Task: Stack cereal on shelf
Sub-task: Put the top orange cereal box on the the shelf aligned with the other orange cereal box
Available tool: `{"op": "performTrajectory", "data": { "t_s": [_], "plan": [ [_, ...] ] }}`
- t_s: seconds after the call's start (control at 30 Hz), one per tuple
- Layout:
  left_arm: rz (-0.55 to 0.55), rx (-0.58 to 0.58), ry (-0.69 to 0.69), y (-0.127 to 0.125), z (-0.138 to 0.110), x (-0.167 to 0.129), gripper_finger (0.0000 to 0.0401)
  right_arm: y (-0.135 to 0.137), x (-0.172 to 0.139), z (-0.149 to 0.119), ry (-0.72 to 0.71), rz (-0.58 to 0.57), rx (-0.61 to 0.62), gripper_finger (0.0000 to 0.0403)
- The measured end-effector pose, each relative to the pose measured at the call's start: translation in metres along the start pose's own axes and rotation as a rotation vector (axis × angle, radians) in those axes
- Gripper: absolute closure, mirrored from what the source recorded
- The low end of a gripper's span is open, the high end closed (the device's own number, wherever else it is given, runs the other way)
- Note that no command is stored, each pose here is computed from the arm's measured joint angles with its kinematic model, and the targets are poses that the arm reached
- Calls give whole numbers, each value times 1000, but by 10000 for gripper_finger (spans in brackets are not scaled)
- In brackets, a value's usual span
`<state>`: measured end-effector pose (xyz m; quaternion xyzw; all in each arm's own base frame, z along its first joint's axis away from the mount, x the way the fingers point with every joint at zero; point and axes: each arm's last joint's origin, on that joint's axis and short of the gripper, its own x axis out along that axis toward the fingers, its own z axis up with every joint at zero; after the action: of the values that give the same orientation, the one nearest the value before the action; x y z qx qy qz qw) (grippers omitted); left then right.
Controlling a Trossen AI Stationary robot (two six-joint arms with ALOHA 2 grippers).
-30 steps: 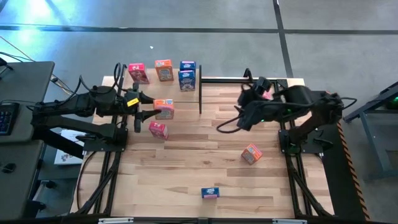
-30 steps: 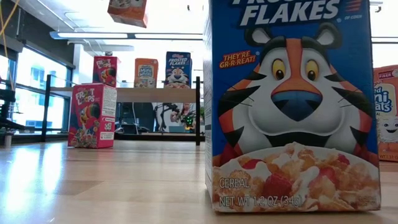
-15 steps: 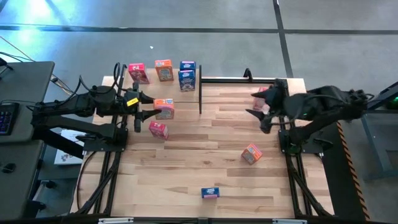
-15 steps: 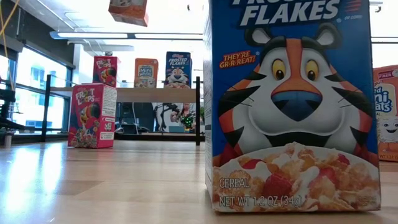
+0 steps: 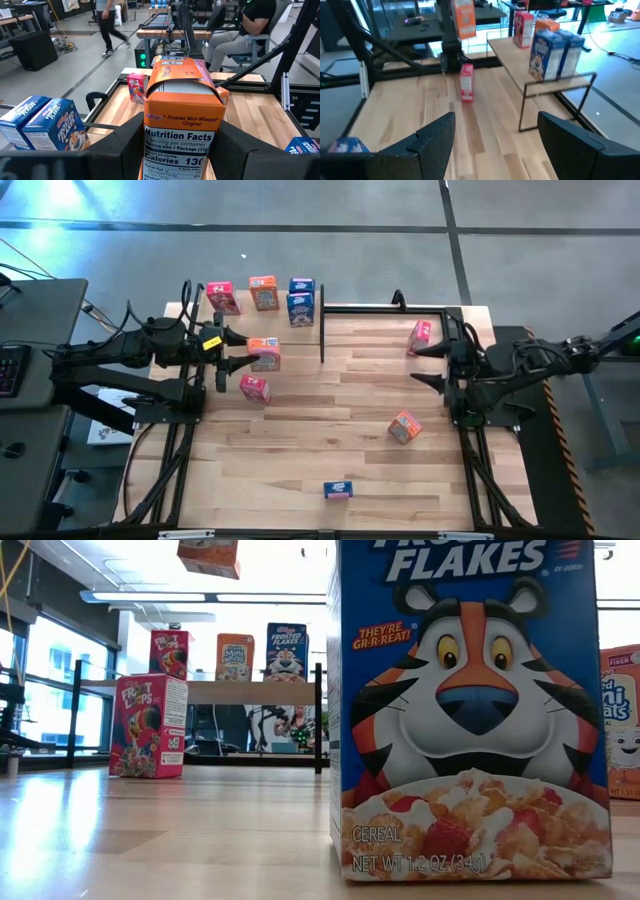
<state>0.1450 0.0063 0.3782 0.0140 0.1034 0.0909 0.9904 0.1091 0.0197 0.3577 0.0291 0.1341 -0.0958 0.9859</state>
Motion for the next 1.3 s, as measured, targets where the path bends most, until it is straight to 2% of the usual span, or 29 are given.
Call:
{"op": "performTrajectory", "data": {
  "t_s": [0.67, 1.03, 1.3],
  "plan": [
    [26, 31, 24, 0, -2, 5, 226, -12, 13, -112, -153, 89, 77, 128],
    [57, 53, 68, 0, -5, 18, 226, -8, 22, -146, -200, 230, 92, 128],
    [114, 28, 70, 17, -6, 14, 226, -7, 32, -170, -200, 252, 100, 128]
  ]
}}
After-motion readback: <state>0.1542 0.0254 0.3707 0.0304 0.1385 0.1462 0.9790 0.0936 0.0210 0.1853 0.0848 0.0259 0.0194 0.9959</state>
